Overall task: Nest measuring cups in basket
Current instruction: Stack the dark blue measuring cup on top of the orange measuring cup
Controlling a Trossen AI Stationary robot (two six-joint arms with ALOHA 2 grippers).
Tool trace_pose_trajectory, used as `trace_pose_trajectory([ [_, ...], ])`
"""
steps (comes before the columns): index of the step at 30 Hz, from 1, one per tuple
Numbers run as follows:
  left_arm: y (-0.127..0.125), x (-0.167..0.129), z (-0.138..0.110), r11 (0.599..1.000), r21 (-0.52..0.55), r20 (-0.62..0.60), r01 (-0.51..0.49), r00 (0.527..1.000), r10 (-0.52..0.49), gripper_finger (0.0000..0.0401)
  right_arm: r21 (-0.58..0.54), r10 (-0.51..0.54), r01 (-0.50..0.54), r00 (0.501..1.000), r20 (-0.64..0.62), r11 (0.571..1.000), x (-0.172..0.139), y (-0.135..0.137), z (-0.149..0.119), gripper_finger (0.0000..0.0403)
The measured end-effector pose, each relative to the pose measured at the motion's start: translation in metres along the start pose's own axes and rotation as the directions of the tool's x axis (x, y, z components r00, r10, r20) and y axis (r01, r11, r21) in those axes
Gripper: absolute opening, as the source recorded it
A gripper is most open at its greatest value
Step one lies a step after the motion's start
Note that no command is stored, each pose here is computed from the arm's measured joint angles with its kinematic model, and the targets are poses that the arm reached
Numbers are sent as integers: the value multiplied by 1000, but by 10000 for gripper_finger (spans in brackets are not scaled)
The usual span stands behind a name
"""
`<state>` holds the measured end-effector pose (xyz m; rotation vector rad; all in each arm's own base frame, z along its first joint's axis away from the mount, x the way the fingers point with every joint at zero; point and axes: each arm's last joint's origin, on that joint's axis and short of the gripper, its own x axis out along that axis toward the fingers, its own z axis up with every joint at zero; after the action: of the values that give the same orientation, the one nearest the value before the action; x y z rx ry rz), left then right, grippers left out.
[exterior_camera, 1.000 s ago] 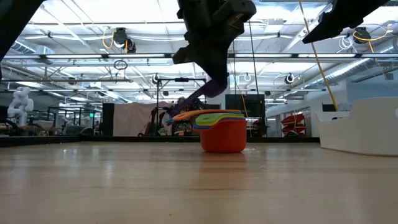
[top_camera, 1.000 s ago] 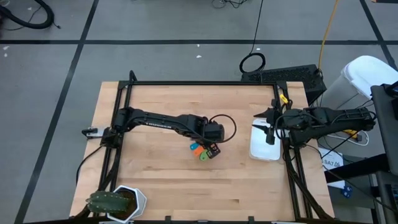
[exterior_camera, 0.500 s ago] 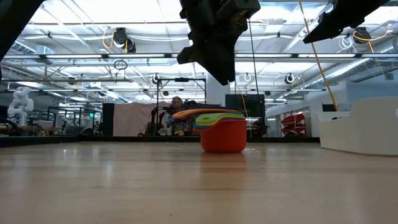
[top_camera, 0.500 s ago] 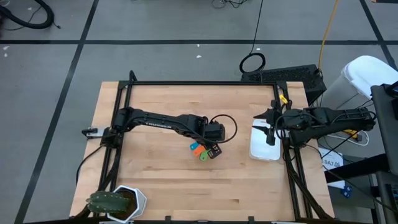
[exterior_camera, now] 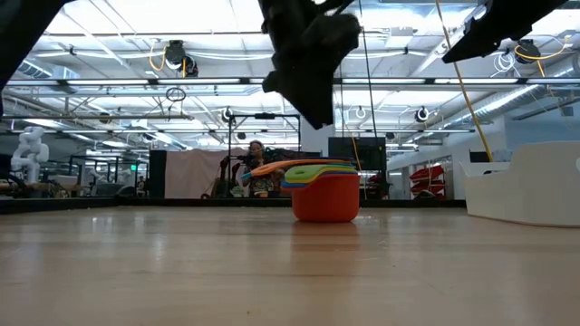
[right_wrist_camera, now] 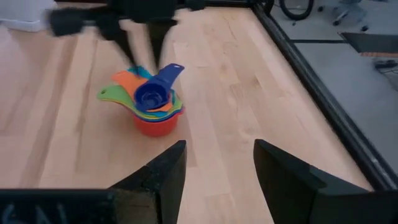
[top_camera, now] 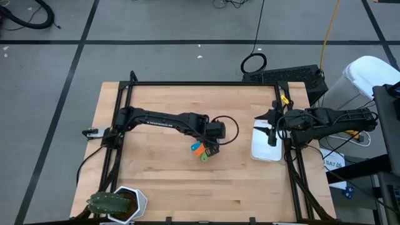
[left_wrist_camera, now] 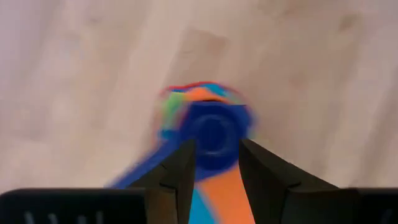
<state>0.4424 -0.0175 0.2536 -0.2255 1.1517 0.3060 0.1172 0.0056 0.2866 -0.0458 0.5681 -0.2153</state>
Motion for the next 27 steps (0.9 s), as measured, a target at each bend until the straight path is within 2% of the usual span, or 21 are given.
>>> trace_pose_trajectory([
  [3, 15, 1, 3, 991, 73, 7, -109, 994, 109, 124, 11, 43, -43, 999, -4, 999, 0, 1, 0, 178],
  [6, 33, 3, 7, 966, 125, 24, -225, 974, 223, 124, 28, 43, -42, 999, -15, 999, 0, 1, -1, 178],
  [9, 51, 4, 12, 948, 180, 21, -264, 964, 265, 124, 40, 40, -40, 999, -20, 998, 0, 1, -2, 178],
  [12, 68, 7, 16, 953, 196, -3, -231, 972, 236, 124, 57, 40, -38, 999, -31, 998, 0, 1, -3, 178],
  [17, 87, 16, 10, 978, 178, -107, -110, 986, 130, 124, 81, 60, -55, 997, -58, 995, 0, 1, -5, 178],
  [22, 89, 38, -8, 972, 215, -185, -91, 974, 132, 124, 93, 59, -53, 996, -64, 994, 0, 2, -6, 178],
  [27, 83, 58, -24, 968, 237, -199, -84, 971, 132, 124, 96, 60, -55, 997, -52, 994, 2, 2, -4, 178],
])
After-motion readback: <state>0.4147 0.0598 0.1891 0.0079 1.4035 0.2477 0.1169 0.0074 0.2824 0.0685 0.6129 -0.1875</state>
